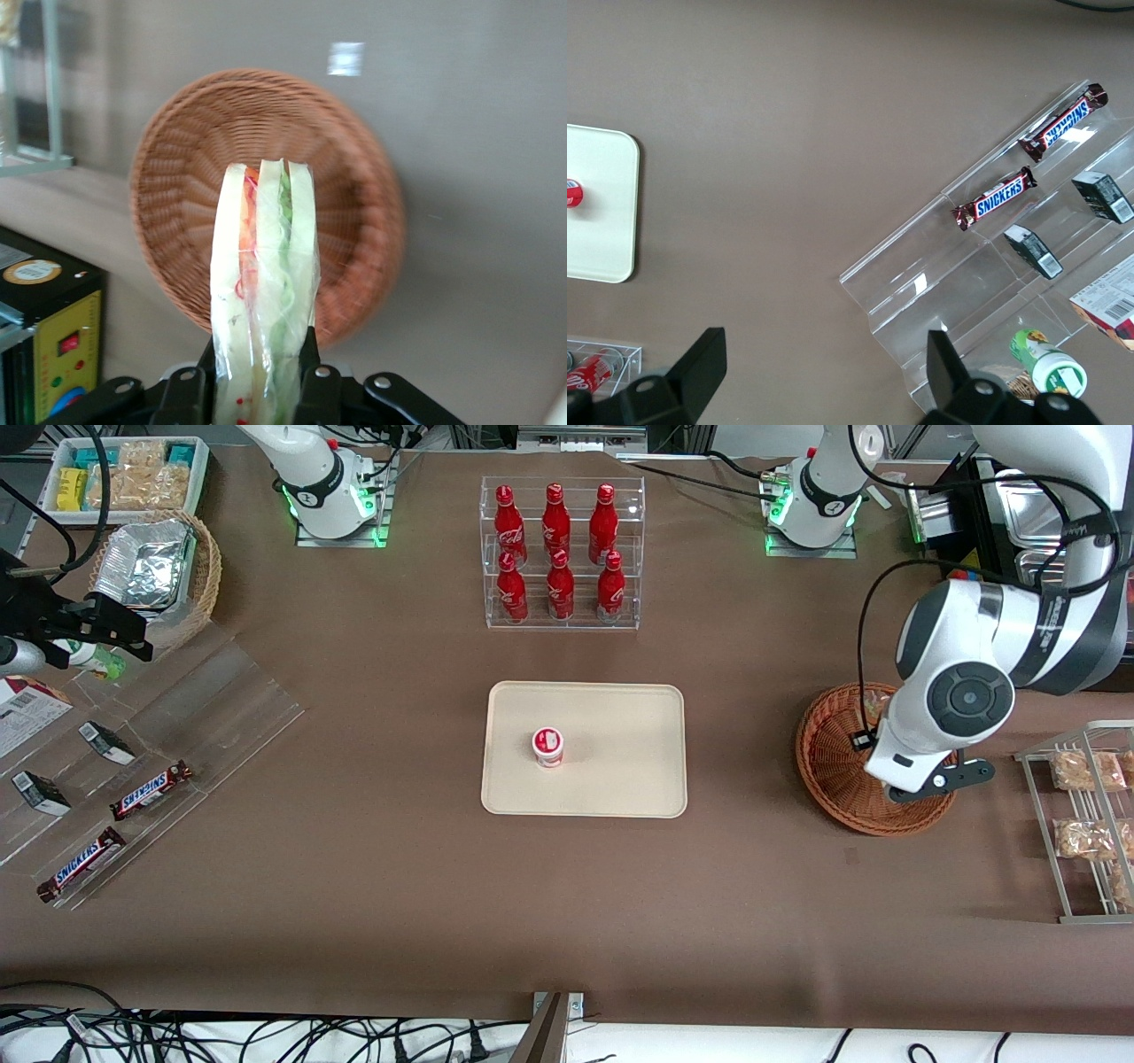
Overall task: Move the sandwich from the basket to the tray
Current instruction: 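Carry the sandwich with the left gripper over to the cream tray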
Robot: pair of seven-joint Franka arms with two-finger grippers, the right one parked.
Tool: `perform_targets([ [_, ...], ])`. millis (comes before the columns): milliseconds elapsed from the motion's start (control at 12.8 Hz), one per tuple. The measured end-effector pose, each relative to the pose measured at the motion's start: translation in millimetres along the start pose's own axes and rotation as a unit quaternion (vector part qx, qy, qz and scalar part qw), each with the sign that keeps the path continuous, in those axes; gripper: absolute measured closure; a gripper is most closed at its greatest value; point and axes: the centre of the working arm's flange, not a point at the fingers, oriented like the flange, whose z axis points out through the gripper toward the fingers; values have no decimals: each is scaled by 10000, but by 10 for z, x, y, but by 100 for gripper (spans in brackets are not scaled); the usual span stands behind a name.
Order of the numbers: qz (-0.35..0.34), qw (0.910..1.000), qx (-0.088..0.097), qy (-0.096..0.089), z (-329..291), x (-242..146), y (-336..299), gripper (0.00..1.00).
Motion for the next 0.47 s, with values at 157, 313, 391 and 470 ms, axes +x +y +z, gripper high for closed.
perform_targets([
  [157, 287, 9990, -327, 44, -245, -178, 355, 64],
  [313, 673, 9965, -492, 81, -385, -422, 774, 64],
  [391, 829, 9949, -574, 66, -395, -557, 1014, 64],
  [470, 943, 9931, -679, 126, -381, -686, 1301, 64],
])
